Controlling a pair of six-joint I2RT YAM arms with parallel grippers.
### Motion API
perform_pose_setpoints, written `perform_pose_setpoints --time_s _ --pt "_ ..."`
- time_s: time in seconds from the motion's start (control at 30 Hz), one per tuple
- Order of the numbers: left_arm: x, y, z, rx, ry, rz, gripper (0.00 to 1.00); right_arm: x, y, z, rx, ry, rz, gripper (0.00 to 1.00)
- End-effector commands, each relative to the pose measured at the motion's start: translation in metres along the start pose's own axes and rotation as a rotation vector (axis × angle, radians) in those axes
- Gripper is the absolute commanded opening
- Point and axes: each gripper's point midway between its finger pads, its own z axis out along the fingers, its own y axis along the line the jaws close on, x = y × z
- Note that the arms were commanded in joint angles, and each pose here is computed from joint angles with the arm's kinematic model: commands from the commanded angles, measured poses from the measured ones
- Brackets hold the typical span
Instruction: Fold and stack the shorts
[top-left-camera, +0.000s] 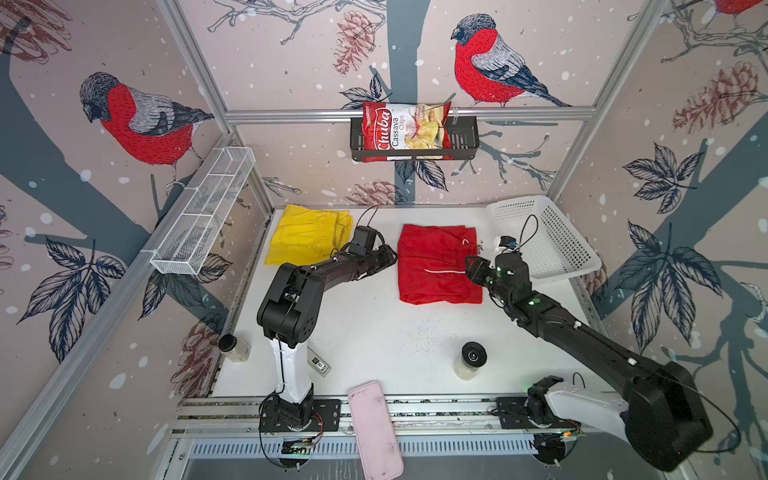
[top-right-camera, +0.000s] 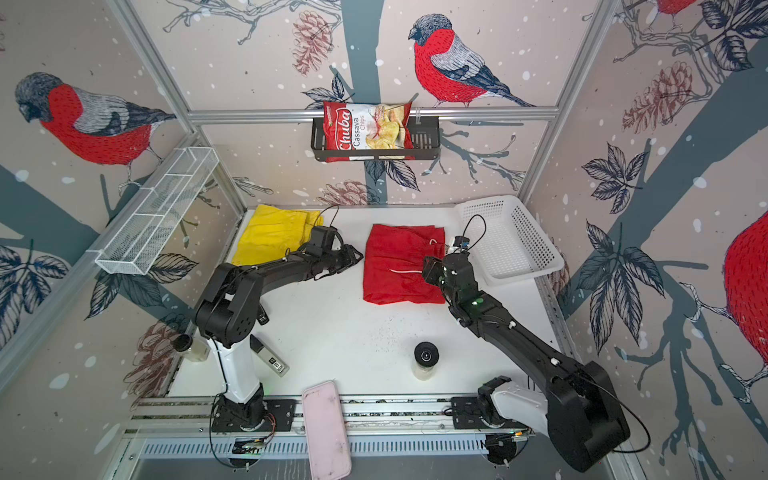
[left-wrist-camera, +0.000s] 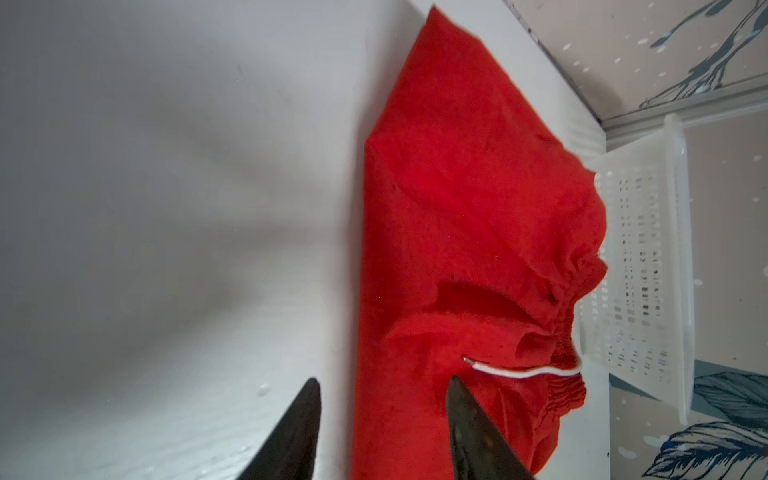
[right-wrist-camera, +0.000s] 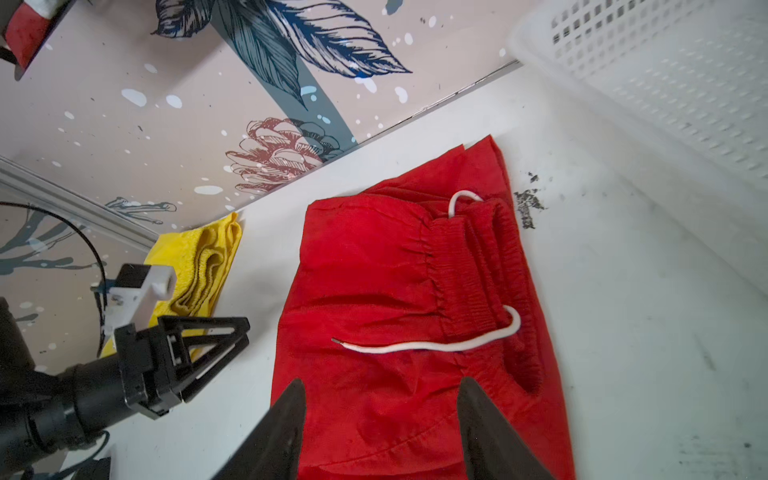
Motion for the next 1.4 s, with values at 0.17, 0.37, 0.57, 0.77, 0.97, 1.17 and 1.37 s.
perform_pose_setpoints --time_s 0.17,0.37,0.57,0.77,0.97,1.17,1.37 --pt "0.027 0.013 0.028 -0.051 0.045 0.049 0.58 0.007 -0.022 -0.010 0.057 -0.005 0.029 0.63" --pt "0.029 0.019 0.040 -0.061 0.050 0.039 0.56 0.011 -0.033 -0.009 0.081 0.004 0.031 0.64" --pt "0.025 -0.003 0.063 0.007 0.115 0.039 0.00 0.016 -0.044 -0.009 0.094 -0.007 0.040 0.66" --pt "-0.026 -0.030 0.045 -0.062 0.082 0.155 0.00 0.021 -0.058 -0.005 0.105 0.002 0.047 0.66" --pt "-0.087 -0.019 0.004 -0.146 0.066 0.156 0.00 0.026 -0.064 0.000 0.089 -0.004 0.056 0.66" --pt "-0.127 0.007 -0.033 -0.211 0.088 0.186 0.00 0.031 -0.068 0.010 0.079 0.021 0.061 0.66" --pt "-0.168 0.032 -0.064 -0.364 0.084 0.249 0.00 0.033 -0.072 0.014 0.071 0.028 0.070 0.66"
